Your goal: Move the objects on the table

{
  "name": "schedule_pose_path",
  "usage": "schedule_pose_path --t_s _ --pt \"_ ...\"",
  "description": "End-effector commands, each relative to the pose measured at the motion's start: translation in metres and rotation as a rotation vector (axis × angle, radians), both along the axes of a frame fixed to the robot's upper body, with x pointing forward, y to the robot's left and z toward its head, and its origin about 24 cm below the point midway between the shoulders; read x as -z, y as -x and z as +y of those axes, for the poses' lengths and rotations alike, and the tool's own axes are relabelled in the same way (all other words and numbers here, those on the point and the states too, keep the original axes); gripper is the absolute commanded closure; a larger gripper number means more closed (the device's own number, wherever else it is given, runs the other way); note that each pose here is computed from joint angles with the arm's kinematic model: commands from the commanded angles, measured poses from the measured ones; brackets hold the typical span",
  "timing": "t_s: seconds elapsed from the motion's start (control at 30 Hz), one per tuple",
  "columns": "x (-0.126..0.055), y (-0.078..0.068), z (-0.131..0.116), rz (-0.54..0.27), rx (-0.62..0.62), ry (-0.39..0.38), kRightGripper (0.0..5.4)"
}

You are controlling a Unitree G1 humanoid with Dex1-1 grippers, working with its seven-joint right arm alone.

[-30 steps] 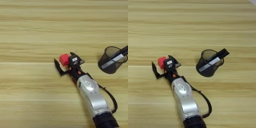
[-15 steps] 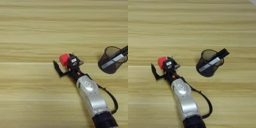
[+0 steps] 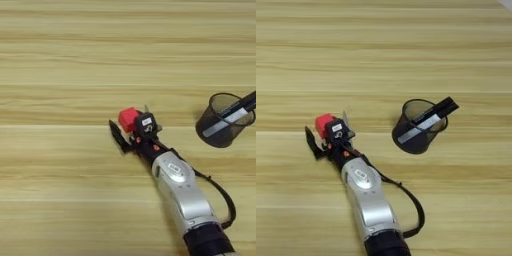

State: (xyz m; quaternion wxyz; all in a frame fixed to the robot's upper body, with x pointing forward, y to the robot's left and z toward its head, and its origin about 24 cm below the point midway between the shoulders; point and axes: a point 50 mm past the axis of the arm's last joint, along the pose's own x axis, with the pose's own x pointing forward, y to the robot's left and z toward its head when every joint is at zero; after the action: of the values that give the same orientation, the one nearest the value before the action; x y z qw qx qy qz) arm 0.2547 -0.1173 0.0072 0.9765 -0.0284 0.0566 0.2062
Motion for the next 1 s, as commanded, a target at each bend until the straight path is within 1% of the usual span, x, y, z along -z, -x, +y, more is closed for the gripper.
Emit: schedule_pose_path --t_s 0.03,0.17,0.4,0.7,1.0 --pt "-0.023 -0.013 0.004 -0.107 -0.001 -0.027 1.96" --pt "-0.023 -0.013 0.004 -0.108 0.004 -0.028 2.32" --pt "-0.024 -0.013 0.001 -0.119 0.018 -0.029 3.14" --pt "-0.027 -0.014 -0.003 -0.144 0.043 -0.032 3.18" --pt "-0.038 -0.016 -0.012 -0.231 0.104 -0.028 3.18"
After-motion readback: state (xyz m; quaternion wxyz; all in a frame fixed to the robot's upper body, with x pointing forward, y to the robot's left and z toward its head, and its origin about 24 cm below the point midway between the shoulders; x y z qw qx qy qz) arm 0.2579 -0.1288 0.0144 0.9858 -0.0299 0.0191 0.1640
